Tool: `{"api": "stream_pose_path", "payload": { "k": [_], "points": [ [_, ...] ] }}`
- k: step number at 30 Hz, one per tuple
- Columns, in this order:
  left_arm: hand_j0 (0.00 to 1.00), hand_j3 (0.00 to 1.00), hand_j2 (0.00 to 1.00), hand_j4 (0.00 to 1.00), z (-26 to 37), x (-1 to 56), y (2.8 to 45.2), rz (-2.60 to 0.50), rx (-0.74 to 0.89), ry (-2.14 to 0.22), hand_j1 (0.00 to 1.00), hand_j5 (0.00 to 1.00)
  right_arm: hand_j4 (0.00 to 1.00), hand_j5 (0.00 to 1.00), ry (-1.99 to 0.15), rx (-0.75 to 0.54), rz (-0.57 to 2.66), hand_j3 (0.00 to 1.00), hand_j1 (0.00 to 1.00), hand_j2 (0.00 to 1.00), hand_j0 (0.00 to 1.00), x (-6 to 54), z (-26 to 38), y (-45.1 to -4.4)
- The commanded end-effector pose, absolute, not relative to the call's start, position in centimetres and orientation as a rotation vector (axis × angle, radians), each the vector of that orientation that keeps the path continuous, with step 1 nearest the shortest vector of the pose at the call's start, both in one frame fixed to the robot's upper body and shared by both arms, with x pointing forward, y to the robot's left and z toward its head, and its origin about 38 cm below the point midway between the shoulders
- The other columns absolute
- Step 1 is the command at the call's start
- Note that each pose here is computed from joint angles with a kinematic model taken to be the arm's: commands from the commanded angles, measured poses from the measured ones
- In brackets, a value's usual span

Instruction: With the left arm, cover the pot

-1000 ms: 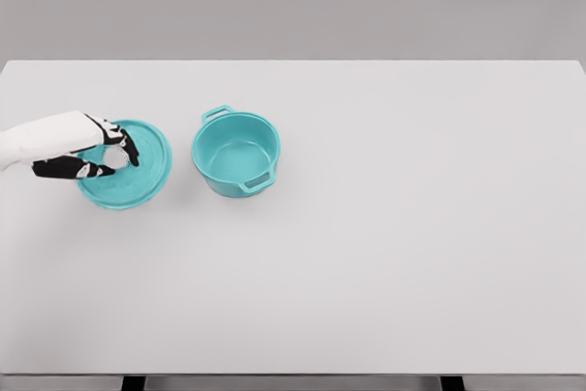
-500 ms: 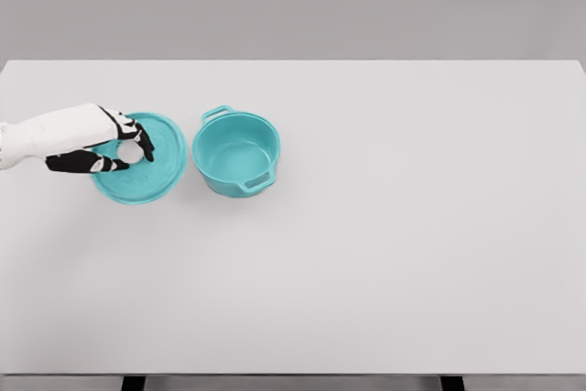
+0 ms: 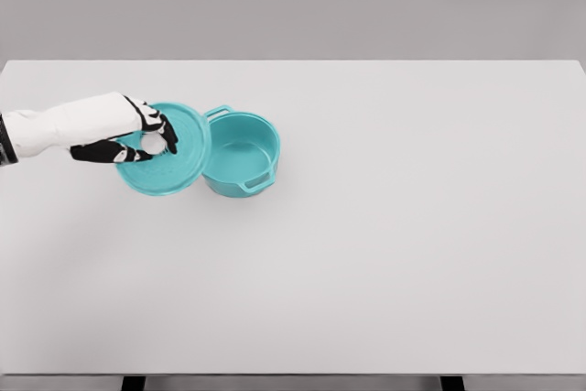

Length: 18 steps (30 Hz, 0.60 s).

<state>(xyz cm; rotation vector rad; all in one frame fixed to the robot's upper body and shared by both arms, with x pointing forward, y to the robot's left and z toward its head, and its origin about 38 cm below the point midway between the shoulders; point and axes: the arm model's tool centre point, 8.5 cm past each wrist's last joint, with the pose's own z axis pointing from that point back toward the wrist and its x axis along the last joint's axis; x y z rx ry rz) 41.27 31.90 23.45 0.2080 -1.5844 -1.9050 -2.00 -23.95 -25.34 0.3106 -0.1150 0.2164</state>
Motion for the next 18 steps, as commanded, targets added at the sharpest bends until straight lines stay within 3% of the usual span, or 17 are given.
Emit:
{"api": "stream_pose_path", "payload": {
  "k": [1,18],
  "points": [
    [0.54,0.54,0.54,0.54,22.9,41.3,31.7,-1.899,0.188,-1.578,0.54,0.54,1.00,1.00,-0.116,0.311,0.217,1.00,1.00,1.00,1.00,-2.0,-25.3,-23.9],
    [0.55,0.55,0.55,0.55,22.2,42.4,29.7,-1.907,0.152,-1.596,0.55,0.55,1.00,1.00,-0.116,0.311,0.217,1.00,1.00,1.00,1.00,-2.0,-25.3,-23.9]
  ]
}}
